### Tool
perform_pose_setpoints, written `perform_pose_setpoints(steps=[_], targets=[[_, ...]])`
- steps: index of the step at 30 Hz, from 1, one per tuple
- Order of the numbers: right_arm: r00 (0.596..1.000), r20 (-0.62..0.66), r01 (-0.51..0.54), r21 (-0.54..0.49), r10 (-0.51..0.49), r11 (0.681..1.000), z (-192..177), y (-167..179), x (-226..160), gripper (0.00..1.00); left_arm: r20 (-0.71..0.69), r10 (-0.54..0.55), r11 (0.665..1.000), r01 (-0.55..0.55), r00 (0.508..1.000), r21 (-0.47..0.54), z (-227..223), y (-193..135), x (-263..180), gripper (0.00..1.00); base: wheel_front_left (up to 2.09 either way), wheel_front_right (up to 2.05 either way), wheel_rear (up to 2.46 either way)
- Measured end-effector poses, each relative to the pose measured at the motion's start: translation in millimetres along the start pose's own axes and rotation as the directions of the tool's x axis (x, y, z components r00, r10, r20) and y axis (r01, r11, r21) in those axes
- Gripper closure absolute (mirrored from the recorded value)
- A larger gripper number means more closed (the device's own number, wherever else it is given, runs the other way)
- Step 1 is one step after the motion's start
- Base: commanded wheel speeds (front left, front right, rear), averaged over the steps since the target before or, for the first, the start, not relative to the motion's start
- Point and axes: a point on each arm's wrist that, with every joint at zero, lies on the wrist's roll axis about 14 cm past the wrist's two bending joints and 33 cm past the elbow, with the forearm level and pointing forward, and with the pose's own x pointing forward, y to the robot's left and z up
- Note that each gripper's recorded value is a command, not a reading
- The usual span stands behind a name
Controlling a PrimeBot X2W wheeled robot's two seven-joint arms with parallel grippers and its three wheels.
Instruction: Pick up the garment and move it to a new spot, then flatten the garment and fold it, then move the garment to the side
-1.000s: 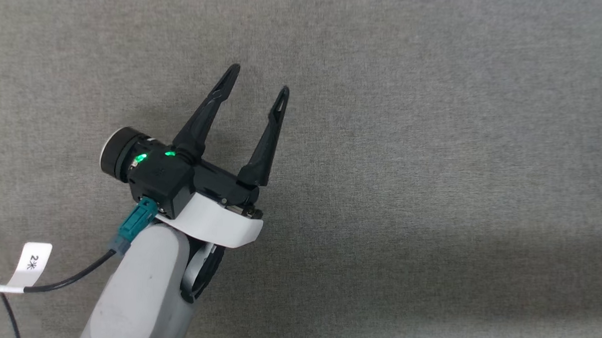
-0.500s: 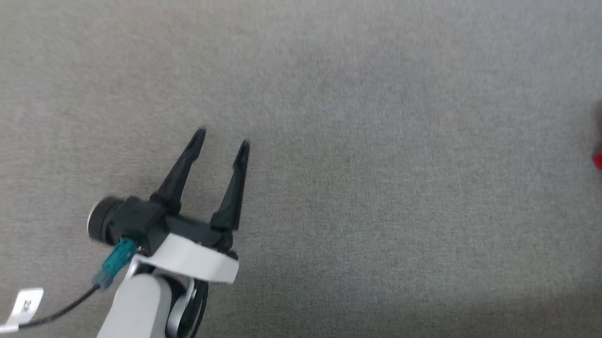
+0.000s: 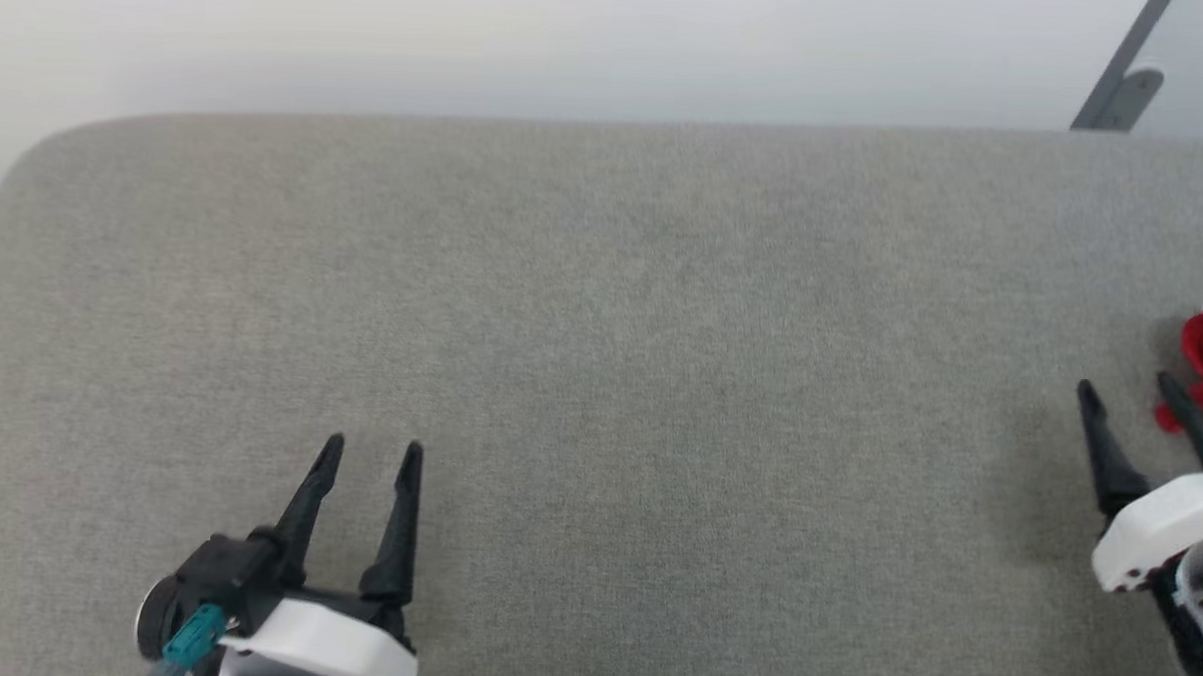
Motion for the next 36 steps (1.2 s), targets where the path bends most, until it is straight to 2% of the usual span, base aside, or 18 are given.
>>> perform_pose_setpoints(steps=[5,12,25,36], targets=[[0.993,0.114,-0.042,0.043,0.036,0.998,24,28,-16,0.0,0.023,0.041,0.999,-0.041,0.999,-0.003,9,14,-15,0.0,0.0,0.0,0.0],[0.98,0.197,-0.039,0.109,0.017,0.993,36,44,-47,0.0,0.051,0.06,0.998,-0.06,0.997,-0.012,18,18,-36,0.0,0.0,0.0,0.0],[0.975,0.22,0.005,0.151,-0.039,0.989,30,45,-79,0.0,0.083,0.095,0.995,-0.095,0.992,-0.007,28,24,-61,0.0,0.0,0.0,0.0],[0.975,0.219,0.007,0.151,-0.041,0.989,35,45,-77,0.0,0.063,0.119,0.993,-0.118,0.991,-0.019,21,26,-65,0.0,0.0,0.0,0.0]])
